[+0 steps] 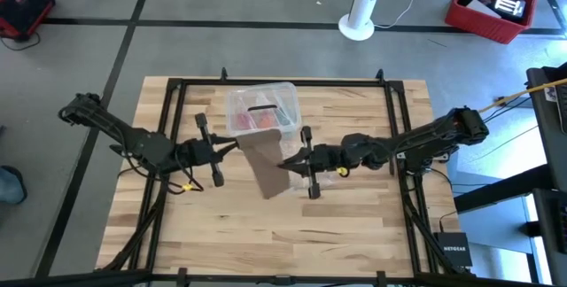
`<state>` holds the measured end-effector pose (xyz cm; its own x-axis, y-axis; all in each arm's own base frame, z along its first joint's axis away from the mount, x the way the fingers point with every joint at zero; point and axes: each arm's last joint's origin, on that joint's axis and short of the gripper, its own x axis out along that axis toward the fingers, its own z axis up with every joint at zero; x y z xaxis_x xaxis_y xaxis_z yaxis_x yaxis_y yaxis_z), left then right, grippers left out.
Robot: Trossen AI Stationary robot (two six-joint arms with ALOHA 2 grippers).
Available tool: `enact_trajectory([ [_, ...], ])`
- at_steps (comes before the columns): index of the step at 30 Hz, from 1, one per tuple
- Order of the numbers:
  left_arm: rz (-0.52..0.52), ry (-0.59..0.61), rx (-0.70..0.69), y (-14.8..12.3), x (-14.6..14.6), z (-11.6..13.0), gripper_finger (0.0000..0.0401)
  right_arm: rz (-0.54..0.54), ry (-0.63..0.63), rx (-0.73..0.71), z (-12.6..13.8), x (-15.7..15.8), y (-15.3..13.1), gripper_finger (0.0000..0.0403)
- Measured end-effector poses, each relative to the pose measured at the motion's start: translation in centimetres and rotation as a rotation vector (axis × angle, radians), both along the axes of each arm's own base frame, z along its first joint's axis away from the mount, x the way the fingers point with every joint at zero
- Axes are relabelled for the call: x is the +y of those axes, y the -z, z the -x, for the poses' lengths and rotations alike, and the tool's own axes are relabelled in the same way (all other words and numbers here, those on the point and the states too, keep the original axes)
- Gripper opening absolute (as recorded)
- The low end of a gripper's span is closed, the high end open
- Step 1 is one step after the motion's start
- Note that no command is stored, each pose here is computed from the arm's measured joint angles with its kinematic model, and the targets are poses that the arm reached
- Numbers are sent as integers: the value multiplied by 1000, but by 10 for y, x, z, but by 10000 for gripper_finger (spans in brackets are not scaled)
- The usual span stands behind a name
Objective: Roll bandage
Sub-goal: Roll the brown bandage
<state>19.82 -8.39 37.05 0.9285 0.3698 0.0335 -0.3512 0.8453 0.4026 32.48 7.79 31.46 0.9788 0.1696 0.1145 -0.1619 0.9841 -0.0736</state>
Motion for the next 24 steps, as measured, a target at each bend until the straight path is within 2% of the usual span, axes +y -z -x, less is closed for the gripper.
enact_trajectory([
  [4, -3, -1, -34, -3, 1, -5, 0, -17, -11, -10, -6, 2, 6, 23],
  [9, 3, -8, -56, -3, 1, -8, 0, -26, 21, 56, -11, 2, 18, 50],
  [14, 27, 13, -110, -8, 0, -8, 0, -30, 28, 90, -12, 0, 21, 129],
  [17, 28, 36, -131, -11, -1, -7, 0, 9, 58, 134, -9, -2, 22, 186],
  [20, 27, 42, -127, -10, -2, -7, 0, 69, 100, 174, 0, -5, 16, 234],
  [24, 23, 45, -127, -11, -3, -6, 0, 103, 129, 191, 19, -10, -1, 277],
])
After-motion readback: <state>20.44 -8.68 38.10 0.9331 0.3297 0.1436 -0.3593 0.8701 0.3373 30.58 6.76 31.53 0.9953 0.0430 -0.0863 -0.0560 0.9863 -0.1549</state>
